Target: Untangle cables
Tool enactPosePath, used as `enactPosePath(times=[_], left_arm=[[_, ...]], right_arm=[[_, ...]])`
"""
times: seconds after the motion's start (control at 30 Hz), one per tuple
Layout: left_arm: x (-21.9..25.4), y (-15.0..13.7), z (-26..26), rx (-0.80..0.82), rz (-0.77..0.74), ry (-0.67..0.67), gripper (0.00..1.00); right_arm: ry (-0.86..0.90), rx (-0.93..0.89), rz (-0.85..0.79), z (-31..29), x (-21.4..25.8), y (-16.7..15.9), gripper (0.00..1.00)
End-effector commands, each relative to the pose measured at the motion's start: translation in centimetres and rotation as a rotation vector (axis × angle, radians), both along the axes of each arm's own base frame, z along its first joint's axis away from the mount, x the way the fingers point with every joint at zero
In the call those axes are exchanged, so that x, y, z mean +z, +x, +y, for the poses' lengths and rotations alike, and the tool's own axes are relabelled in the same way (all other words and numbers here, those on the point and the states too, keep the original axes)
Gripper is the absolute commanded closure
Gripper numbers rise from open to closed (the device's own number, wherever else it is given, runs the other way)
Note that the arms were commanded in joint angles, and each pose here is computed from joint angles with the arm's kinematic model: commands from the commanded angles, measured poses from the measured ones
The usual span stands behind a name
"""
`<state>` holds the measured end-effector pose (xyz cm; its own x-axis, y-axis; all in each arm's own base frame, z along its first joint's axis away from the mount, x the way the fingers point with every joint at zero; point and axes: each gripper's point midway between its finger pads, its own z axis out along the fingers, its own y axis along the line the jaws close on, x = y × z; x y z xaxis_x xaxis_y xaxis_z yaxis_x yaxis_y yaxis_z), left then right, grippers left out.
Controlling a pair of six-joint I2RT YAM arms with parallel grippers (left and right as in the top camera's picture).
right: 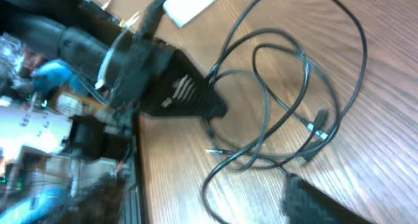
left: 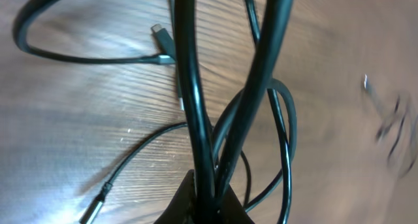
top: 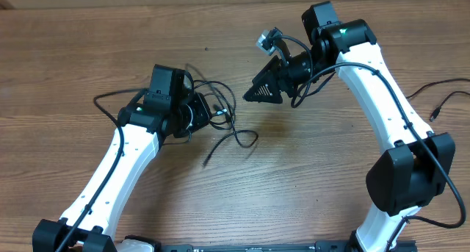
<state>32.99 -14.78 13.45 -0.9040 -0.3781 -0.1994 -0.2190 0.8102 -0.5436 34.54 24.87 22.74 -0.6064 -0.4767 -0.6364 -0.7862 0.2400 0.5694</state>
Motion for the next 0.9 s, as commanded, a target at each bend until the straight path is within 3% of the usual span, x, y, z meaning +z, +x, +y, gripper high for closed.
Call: enactPosePath(times=[0.0, 0.5, 0.63, 0.73, 0.8, 0.87], left_arm=[[0.9, -0.4, -1.5, -0.324, -0.159, 0.028, 0.96], [6.0, -0.8, -4.2, -0.644, -0.450, -0.023, 0.96], [7.5, -1.0, -4.3, -0.656, -0.506, -0.031, 0.96], [8.4, -1.1, -4.3, -0.655, -0.538, -0.029, 0.96], [8.9, -1.1, -4.3, -0.654, -0.557, -0.028, 0.96], [9.1, -1.1, -4.3, -0.654, -0.565, -0.027, 0.96]], right_arm=[[-0.051, -0.021, -0.075, -0.7, 0.9, 0.3, 0.15], [-0.167, -0.117, -0.105, -1.7, -0.4, 2.5, 0.13], [-0.165, -0.118, -0.111, -1.7, -0.4, 2.6, 0.14], [-0.165, -0.118, -0.110, -1.7, -0.4, 2.5, 0.30], [-0.165, -0.118, -0.110, -1.7, -0.4, 2.5, 0.35], [-0.165, -0.117, -0.109, -1.7, -0.4, 2.5, 0.48]])
